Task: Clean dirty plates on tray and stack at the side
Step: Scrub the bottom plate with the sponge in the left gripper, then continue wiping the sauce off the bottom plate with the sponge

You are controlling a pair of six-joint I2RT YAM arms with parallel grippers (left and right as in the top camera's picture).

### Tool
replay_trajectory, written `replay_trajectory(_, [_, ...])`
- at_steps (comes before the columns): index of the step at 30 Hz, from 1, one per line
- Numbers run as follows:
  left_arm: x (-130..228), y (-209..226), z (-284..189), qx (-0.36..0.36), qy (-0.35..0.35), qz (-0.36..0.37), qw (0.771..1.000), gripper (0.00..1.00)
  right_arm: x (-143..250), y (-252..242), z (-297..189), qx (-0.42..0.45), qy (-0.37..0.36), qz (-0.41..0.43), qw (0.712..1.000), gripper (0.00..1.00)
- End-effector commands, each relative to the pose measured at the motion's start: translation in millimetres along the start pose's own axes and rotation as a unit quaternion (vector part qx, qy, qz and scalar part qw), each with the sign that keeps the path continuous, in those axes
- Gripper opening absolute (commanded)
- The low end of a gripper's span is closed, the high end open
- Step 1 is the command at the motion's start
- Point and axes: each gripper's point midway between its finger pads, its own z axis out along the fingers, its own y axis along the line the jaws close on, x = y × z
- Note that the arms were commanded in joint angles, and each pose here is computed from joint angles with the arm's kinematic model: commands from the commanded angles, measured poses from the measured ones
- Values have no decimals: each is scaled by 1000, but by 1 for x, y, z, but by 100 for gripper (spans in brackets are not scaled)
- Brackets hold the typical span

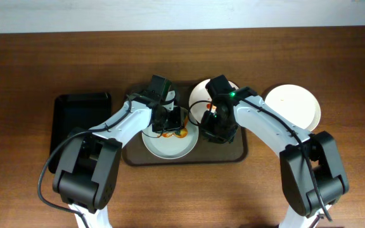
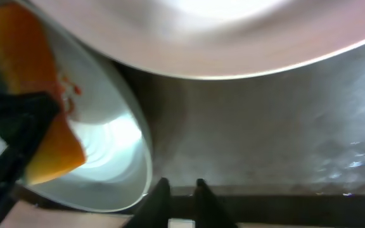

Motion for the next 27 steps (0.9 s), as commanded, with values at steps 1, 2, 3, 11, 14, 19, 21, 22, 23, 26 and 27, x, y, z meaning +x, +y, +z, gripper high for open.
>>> replay_trajectory(1, [9,-5,6,13,19,8,1000,0,6,6,5,-18,23,1,1000,11])
replay_trajectory(2, [11,-6,7,13,20,10,1000,0,5,6,5,-19,23,1,1000,11])
replay_trajectory(3, [12,-7,8,13,21,12,1000,0,5,6,6,-18,21,1,1000,11])
replay_trajectory(11, [13,-8,10,1,19,-4,1000,0,2,7,7,-19,16,-1,1000,12])
replay_trajectory(14, [12,-2,10,-15,15,-15,1000,0,2,7,7,-20,18,0,1000,11])
replay_trajectory(19, [16,-4,11,-16,20,-13,1000,0,3,9,7,-25,20,1,999,11])
replay_trajectory(21, [18,-4,12,-17,22,-12,1000,0,2,10,7,-27,18,4,999,12])
replay_trajectory(22, [19,-3,14,-17,23,-12,1000,0,2,10,7,-28,18,7,999,11])
replay_trajectory(23, [20,-2,15,-18,23,-12,1000,0,1,11,7,-29,17,6,999,11])
replay_trajectory(26, [22,6,18,-36,19,-13,999,0,1,11,7,-29,16,6,999,12])
replay_trajectory(27, [23,10,18,-44,17,-13,999,0,1,11,7,-29,16,6,999,13])
